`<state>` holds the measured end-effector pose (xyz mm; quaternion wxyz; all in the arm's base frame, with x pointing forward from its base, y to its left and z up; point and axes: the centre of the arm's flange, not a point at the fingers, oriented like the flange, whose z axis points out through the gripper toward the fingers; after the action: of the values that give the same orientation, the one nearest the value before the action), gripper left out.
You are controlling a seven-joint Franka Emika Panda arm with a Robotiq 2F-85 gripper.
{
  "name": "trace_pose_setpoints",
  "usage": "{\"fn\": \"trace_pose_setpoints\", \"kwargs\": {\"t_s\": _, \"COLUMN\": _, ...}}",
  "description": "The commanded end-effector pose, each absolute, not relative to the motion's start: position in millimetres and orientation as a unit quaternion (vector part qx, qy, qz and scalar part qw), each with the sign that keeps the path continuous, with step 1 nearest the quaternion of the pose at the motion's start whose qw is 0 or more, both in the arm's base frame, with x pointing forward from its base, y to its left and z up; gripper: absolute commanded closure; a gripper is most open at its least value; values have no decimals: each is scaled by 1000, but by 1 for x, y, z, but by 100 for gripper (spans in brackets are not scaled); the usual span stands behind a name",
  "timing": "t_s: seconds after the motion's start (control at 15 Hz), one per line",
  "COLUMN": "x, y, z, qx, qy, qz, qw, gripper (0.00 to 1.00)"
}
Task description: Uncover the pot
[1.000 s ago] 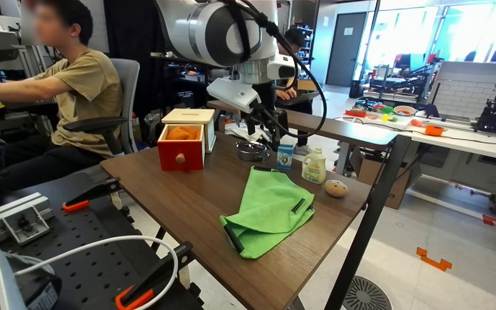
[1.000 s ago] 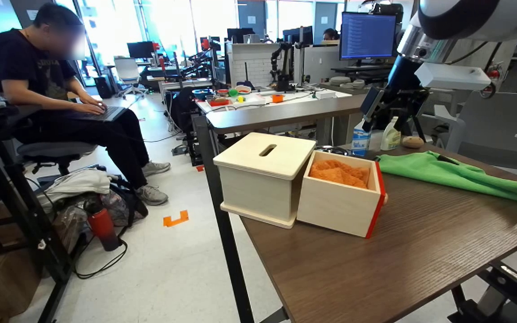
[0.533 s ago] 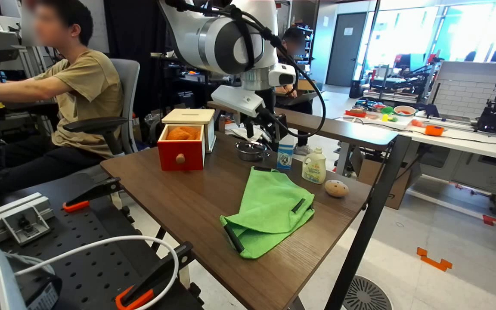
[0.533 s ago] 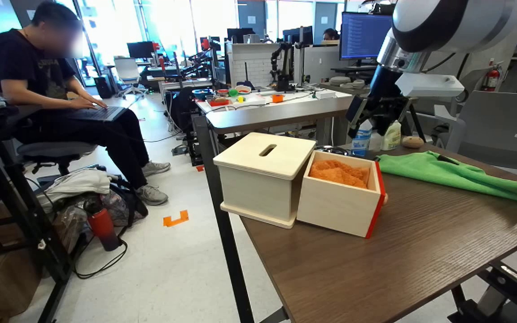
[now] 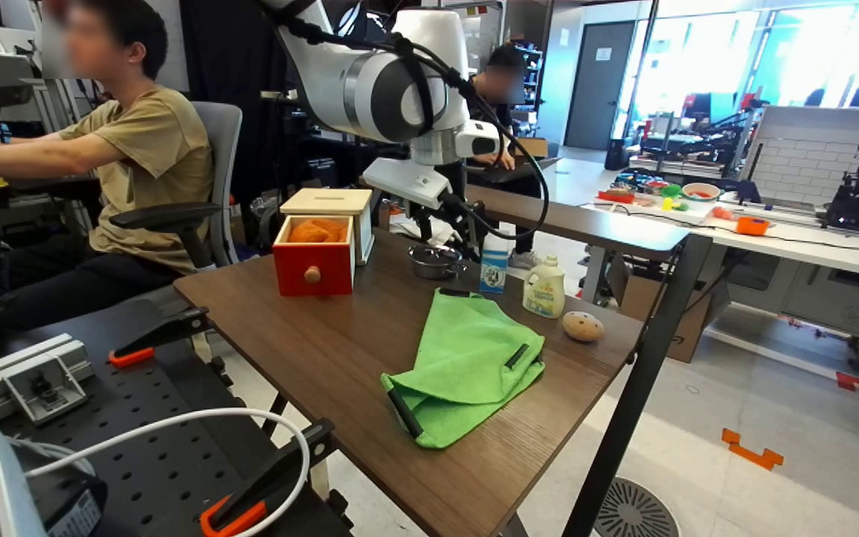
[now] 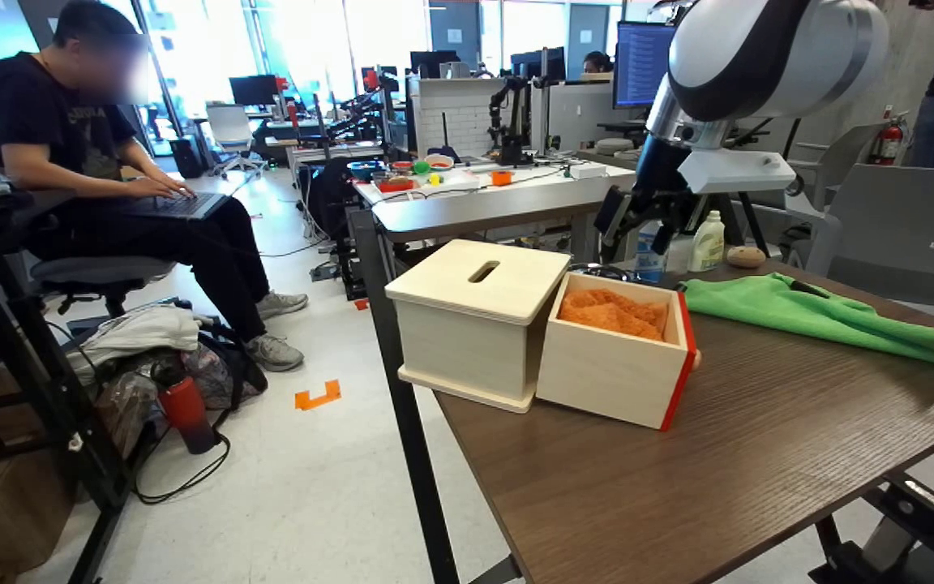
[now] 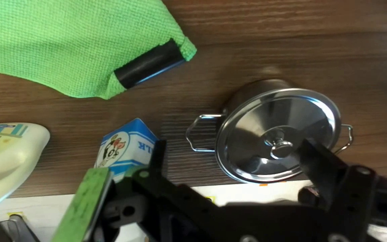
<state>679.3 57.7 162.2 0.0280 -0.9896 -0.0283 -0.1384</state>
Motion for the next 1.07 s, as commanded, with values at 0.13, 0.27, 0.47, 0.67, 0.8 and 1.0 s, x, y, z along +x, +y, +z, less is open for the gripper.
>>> {"fn": "trace_pose_setpoints", "kwargs": {"t_s": 0.13, "x": 696, "y": 86, "z": 153, "qx": -987, "qy": -69, "qz": -142, "qw": 5, "gripper": 0}}
{"fn": "trace_pose_setpoints", "kwargs": {"t_s": 0.27, "x": 699, "y": 96, "z": 152, "qx": -986, "qy": -79, "qz": -146, "qw": 2, "gripper": 0}}
{"fn": "trace_pose_setpoints", "kwargs": {"t_s": 0.47, "x": 705, "y": 106, "z": 152, "qx": -984, "qy": -91, "qz": -152, "qw": -4, "gripper": 0}}
{"fn": "trace_pose_setpoints", "kwargs": {"t_s": 0.67, "x": 709, "y": 111, "z": 150, "qx": -983, "qy": -98, "qz": -156, "qw": -9, "gripper": 0}}
{"fn": "trace_pose_setpoints", "kwargs": {"t_s": 0.8, "x": 712, "y": 113, "z": 148, "qx": -982, "qy": -99, "qz": -159, "qw": -12, "gripper": 3}}
{"fn": "trace_pose_setpoints", "kwargs": {"t_s": 1.0, "x": 715, "y": 115, "z": 145, "qx": -982, "qy": -102, "qz": -161, "qw": -16, "gripper": 8}}
